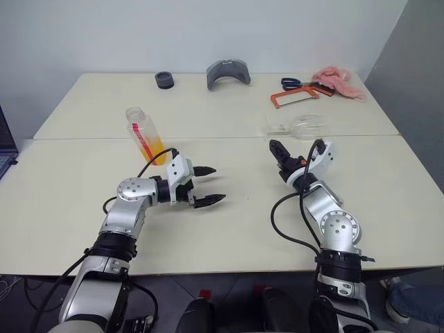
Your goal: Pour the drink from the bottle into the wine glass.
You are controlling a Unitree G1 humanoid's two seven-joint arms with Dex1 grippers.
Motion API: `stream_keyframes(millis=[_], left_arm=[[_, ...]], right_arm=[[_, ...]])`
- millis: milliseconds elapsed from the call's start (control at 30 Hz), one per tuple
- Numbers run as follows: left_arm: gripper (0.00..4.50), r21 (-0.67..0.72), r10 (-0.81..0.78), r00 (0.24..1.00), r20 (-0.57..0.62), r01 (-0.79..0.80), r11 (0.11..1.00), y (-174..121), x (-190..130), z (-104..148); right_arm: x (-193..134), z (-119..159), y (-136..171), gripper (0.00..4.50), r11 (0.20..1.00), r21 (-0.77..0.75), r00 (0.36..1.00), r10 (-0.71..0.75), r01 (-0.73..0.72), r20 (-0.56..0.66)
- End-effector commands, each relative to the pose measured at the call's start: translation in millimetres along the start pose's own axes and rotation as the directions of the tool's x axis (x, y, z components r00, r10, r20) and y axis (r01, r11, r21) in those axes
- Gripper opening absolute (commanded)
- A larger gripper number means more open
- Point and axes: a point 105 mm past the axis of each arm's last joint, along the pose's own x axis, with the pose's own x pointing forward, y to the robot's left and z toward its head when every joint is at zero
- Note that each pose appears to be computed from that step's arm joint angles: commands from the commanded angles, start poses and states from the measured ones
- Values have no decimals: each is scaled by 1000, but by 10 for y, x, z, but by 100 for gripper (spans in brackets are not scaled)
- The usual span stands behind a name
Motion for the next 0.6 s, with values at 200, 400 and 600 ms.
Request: stream_keyframes(millis=[200, 400, 600], left_arm=[[450, 35, 16, 999, 32, -17, 999, 36, -20, 99], [450, 37, 8, 999, 31, -9, 999, 25, -9, 100], [450, 40, 3, 999, 32, -4, 999, 21, 4, 108]], right_arm=[[-64, 90, 196, 447, 998, -38, 998, 48, -47, 34], [-2, 151, 246, 447, 999, 12, 996, 52, -53, 69], [63, 194, 304, 447, 995, 70, 993, 58, -65, 99]])
